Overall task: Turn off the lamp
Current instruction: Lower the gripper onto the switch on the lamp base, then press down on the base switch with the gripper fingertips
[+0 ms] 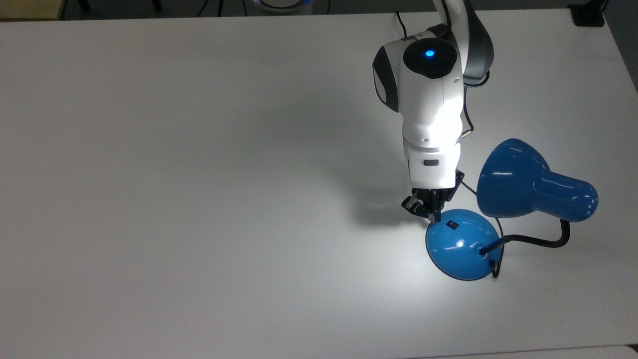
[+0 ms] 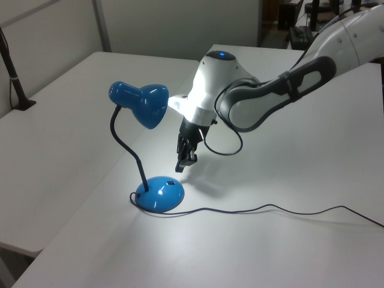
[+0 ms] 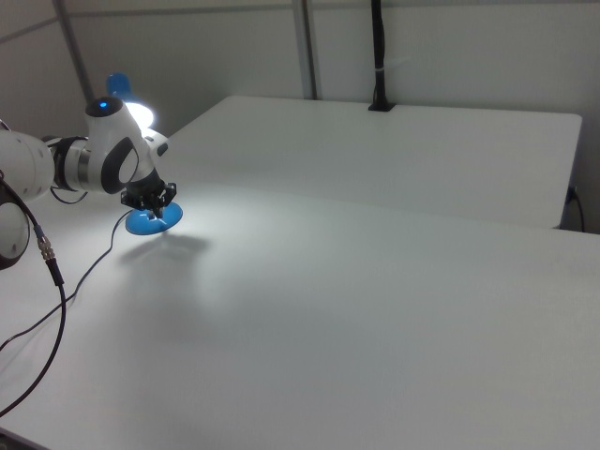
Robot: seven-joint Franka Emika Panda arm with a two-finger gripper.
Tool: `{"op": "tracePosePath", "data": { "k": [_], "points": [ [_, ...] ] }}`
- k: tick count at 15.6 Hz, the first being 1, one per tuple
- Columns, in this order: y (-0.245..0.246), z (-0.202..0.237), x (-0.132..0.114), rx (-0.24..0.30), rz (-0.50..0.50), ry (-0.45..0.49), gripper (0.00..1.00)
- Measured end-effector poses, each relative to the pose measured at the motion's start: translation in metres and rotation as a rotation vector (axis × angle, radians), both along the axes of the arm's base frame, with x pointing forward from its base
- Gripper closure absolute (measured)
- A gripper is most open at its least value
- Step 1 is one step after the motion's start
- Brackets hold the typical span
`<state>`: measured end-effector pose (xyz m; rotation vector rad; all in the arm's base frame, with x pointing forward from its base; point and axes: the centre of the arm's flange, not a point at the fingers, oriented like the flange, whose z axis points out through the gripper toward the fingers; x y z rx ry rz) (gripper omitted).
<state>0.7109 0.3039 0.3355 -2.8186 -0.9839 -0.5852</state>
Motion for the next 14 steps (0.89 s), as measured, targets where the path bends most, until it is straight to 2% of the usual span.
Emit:
{"op": "tracePosePath", "data": {
  "k": [4, 11, 14],
  "points": [
    [0.024, -0.016, -0.006, -0.001, 0.025, -0.029, 0.99],
    [0.024, -0.019, -0.006, -0.006, 0.026, -0.028, 0.99],
    [0.025, -0.021, -0.006, -0.035, 0.045, -0.037, 0.99]
  ]
}}
